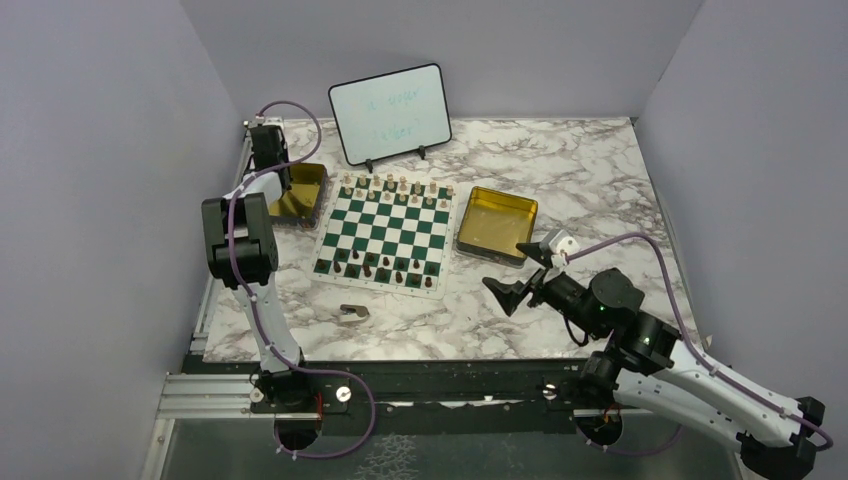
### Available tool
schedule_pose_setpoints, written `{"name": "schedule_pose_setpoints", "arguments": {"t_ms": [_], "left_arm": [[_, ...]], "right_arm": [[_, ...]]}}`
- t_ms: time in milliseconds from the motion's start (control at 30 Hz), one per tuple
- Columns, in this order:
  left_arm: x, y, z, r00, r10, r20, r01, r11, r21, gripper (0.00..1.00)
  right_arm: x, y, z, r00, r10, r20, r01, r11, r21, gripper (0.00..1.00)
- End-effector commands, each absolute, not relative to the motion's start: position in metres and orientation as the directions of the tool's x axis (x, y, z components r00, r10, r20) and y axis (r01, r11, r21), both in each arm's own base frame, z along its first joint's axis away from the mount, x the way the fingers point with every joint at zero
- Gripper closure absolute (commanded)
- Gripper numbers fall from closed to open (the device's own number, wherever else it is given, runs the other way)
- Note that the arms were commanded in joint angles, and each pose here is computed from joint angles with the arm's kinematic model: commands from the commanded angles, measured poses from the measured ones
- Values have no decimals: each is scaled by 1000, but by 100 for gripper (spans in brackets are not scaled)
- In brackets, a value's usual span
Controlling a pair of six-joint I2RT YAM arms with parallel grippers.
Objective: Set up the chess pieces on the board
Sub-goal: Pick up the chess piece from the storage box.
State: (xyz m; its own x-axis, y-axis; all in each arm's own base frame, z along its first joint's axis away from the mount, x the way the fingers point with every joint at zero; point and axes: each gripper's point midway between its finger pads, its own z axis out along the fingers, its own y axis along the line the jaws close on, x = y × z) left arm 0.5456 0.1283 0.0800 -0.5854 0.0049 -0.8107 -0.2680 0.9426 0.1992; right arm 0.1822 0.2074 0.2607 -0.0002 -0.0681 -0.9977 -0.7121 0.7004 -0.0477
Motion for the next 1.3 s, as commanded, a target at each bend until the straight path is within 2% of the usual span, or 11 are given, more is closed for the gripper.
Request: {"name": "schedule_pose_setpoints", "arguments": {"t_ms": [0,1033,1267], "left_arm": [[561,127,79,-551,19,-834,-227,959,172,66],[578,140,47,-566,-15,-824,-165,982,95,68],[580,136,39,-572,-23,-820,-133,989,64,72]], "right_arm": [[188,207,279,42,-58,-997,-693,717,-71,0],[194,211,273,27,-88,-996,-681,728,-83,0],[197,215,271,22,-97,-995,-685,724,-86,0]]}}
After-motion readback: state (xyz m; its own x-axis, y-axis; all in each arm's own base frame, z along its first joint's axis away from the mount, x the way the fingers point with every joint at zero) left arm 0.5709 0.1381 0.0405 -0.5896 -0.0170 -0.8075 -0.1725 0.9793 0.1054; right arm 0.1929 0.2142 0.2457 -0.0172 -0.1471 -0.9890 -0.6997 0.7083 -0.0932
